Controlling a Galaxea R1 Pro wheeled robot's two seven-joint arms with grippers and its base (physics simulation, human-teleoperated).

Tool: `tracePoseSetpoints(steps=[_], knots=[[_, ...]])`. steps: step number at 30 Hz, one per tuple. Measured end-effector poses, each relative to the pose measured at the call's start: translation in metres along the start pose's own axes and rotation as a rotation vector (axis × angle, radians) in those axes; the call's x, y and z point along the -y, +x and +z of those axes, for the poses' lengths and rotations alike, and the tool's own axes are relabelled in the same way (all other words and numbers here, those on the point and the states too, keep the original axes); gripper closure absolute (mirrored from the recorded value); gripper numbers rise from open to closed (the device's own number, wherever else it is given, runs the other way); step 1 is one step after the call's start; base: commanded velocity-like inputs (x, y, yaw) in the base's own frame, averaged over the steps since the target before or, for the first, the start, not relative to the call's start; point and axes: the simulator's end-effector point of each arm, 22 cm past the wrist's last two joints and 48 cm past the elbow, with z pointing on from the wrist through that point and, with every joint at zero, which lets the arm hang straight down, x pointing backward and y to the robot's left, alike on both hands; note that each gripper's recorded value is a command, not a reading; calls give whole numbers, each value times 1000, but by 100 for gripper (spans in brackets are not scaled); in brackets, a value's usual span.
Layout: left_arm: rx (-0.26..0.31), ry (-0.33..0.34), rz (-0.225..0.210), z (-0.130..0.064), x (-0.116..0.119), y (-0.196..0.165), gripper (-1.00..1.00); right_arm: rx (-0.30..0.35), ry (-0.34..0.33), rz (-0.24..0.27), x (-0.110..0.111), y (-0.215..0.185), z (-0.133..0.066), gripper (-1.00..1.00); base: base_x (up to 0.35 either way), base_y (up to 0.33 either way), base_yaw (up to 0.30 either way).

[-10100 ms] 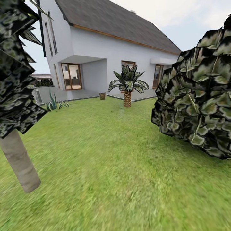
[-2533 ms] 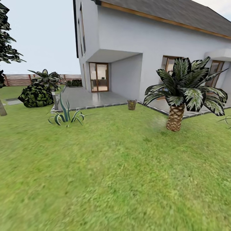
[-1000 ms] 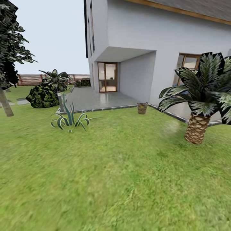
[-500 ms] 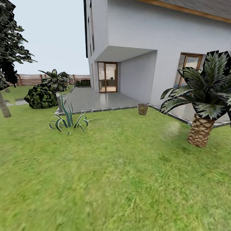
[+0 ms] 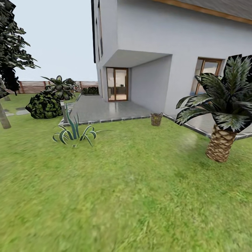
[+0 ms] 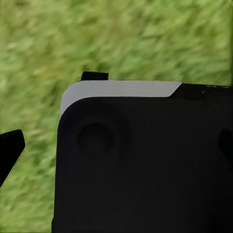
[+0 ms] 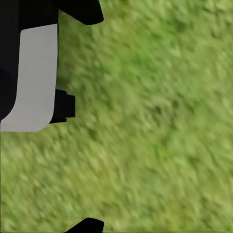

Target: Take the three Easter eggs out of the wicker basket on the lawn in the garden, then place them on the lawn next to a single tree (choose any tree) so that all three eggs are next to the same tree and none are left in the basket.

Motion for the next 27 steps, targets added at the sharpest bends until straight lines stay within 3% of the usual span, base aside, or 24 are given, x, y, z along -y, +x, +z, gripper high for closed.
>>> tracePoseSetpoints(steps=[13,14,27], knots=[[11,-9,-74,1,-7,-22,-100,5,5,21,1,-1,0,-100,334,0,0],[-42,15,-141,0,1,-33,-100,6,5,23,1,-1,0,-100,337,0,0],[-77,18,-131,0,2,-19,-100,6,-1,5,-2,-1,0,-100,337,0,0]])
